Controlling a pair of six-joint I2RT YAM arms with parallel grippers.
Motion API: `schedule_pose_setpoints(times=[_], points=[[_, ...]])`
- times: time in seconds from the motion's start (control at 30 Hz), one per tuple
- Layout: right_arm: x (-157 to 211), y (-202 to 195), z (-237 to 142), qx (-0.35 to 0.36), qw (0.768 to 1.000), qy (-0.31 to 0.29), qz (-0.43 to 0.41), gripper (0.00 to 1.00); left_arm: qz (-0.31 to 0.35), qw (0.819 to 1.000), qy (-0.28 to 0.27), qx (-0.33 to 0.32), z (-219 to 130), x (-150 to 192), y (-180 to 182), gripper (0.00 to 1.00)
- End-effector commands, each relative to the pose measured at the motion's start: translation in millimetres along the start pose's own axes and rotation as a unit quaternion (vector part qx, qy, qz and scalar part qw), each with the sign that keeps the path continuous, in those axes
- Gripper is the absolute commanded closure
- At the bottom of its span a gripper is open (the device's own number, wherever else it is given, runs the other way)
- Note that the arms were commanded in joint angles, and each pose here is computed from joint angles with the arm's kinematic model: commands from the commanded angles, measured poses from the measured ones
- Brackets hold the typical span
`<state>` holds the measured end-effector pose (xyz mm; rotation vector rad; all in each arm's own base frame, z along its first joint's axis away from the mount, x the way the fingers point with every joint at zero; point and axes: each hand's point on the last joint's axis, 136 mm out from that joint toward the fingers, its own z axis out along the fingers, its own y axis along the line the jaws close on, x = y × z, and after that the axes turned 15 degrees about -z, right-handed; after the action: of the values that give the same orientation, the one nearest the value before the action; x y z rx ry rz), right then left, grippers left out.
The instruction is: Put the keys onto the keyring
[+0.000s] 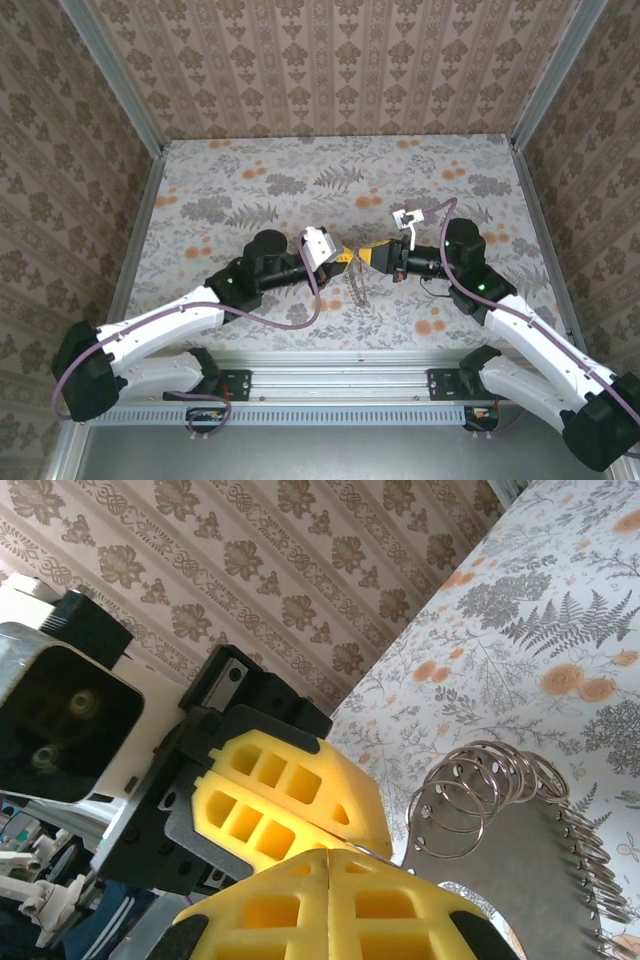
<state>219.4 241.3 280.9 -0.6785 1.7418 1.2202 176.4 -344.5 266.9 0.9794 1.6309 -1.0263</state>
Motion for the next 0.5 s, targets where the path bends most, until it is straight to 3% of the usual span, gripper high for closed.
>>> schedule_pose_setpoints(times=[0.0, 0.47], points=[[-16.0, 5.0, 0.9, 0.004, 0.999, -0.014, -0.029, 1.00, 0.007, 0.999, -0.048, 0.024, -2.2, -37.5, -13.8, 1.00], [-22.8, 4.6, -2.7, 0.019, 0.999, -0.026, -0.044, 1.00, 0.003, 0.999, -0.044, 0.028, -2.1, -37.9, -16.3, 1.00]])
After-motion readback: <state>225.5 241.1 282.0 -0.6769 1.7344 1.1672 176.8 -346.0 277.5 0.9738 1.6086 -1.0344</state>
